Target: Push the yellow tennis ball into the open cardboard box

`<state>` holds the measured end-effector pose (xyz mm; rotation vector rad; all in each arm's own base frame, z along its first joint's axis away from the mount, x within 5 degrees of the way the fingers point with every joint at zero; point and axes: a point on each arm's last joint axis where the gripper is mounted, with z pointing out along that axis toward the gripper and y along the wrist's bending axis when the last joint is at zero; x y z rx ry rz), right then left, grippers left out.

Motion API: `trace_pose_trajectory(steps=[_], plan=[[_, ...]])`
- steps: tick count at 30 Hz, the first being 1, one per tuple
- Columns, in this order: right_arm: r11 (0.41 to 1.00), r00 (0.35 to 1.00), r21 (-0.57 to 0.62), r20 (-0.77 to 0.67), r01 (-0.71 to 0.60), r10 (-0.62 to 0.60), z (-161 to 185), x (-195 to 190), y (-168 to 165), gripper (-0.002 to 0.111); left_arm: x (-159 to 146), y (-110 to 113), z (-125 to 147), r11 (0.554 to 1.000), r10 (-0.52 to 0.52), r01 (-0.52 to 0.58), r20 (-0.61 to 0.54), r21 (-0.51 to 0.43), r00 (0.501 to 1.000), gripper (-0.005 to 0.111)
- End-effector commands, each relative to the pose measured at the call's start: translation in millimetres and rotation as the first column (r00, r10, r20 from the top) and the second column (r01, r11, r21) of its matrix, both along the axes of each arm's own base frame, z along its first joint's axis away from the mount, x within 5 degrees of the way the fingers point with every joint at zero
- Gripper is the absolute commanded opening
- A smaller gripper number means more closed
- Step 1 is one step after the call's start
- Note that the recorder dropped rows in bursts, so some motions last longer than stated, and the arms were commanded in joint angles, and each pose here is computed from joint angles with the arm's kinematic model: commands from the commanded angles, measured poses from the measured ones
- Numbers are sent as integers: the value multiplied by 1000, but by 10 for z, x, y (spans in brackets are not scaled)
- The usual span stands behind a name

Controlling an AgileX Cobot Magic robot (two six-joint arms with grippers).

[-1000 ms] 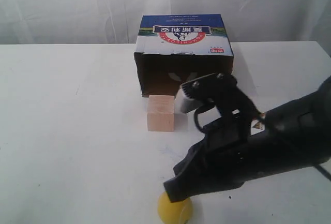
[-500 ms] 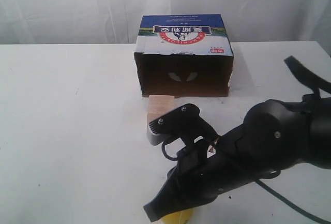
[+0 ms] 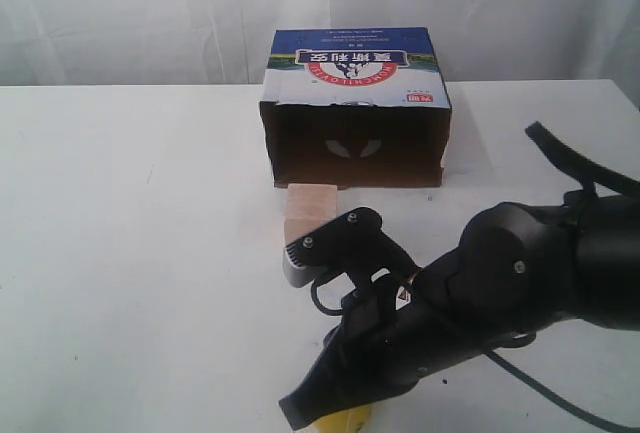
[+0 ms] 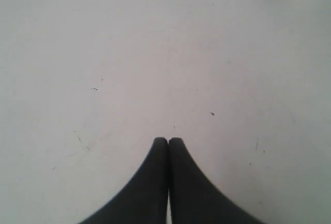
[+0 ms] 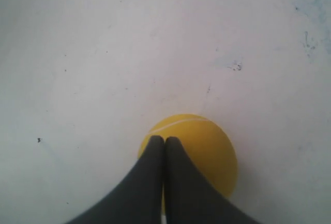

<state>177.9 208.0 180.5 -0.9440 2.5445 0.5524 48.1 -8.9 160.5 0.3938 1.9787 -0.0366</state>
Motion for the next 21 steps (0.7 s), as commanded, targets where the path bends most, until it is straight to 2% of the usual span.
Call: trace_pose_trajectory(steps=[1, 10, 14, 21], plan=[[998, 1000, -60, -13, 6, -7, -76, 41, -145, 0, -7, 2, -23, 1000, -4, 4, -11, 9, 1000, 0], [993, 980, 16, 163, 114, -115, 423, 180, -511, 0, -7, 2, -23, 1000, -4, 4, -11, 9, 1000, 0], [996, 994, -1, 60, 94, -94, 468, 49, -503, 0, -7, 2, -23, 1000, -4, 4, -11, 9, 1000, 0], [997, 997, -34, 33, 76, -75, 302, 88, -404, 0, -7, 2, -23, 1000, -4, 4, -11, 9, 1000, 0]])
